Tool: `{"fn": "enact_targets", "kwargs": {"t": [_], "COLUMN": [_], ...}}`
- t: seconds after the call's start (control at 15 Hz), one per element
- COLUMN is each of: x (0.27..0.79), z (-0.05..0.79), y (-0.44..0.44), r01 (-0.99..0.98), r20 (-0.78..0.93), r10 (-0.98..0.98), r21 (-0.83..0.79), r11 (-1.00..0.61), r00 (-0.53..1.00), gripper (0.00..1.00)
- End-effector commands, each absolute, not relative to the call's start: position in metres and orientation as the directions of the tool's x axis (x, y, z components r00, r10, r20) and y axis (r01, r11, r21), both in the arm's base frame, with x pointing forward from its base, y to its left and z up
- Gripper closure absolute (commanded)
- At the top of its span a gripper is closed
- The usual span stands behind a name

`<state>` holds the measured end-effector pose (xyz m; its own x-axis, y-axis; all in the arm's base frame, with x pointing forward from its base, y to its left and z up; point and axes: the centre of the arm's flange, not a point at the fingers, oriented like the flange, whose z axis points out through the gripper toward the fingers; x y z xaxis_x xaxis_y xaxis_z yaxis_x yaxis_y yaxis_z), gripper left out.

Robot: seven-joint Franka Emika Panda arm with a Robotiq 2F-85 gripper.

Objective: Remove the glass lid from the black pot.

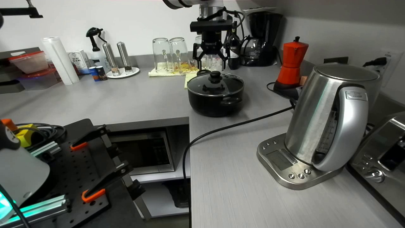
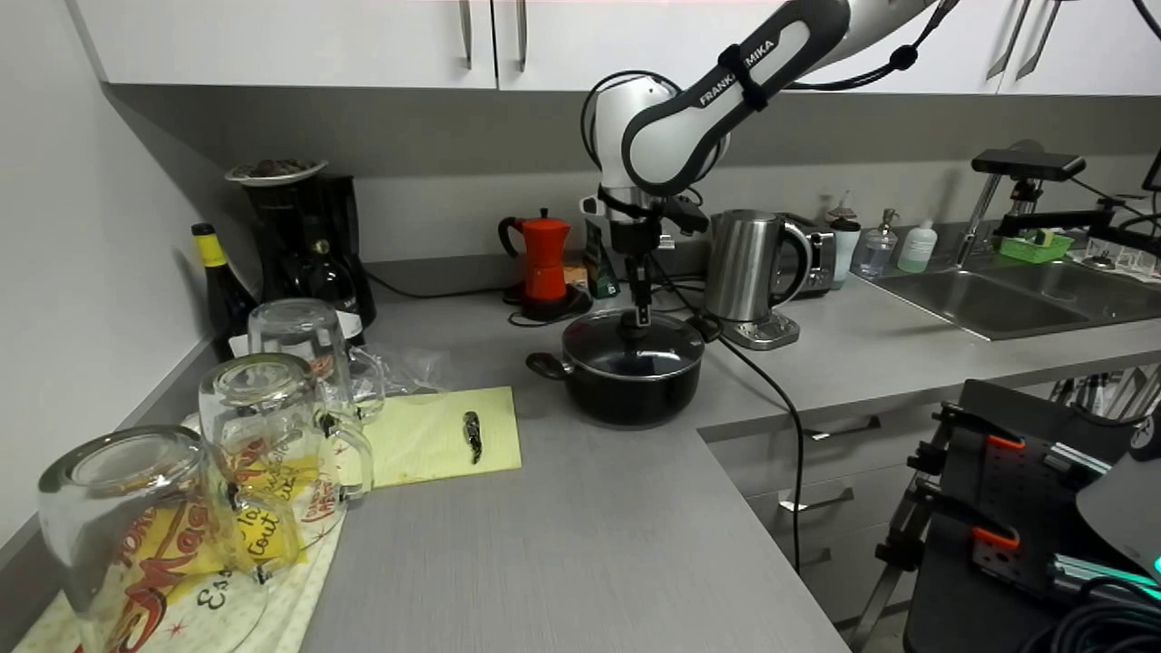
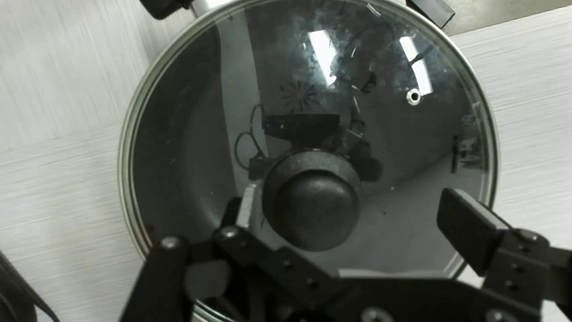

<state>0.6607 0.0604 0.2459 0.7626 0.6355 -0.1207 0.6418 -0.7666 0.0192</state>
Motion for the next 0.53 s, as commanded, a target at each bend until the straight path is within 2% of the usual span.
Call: {"fn": "enact_targets", "kwargs": {"t": [0.0, 0.33, 0.4, 0.47], "x": [0.6785, 0.683, 0.6826, 0.6828], "z": [0.2368, 0.2308, 0.2314, 0.2323], "y": [0.0542, 0.0491, 0.0488, 0.0487], "r01": [0.668, 0.682, 0.688, 0.692], "r20": [-0.117, -0.114, -0.109, -0.105], "r10": [0.664, 0.678, 0.684, 0.688], "r21": [-0.002, -0.007, -0.008, -0.008], "r11": [-0.744, -0.731, -0.726, -0.722], "r00": [0.739, 0.726, 0.721, 0.718], "gripper": [0.0, 0.0, 0.25, 0.26]}}
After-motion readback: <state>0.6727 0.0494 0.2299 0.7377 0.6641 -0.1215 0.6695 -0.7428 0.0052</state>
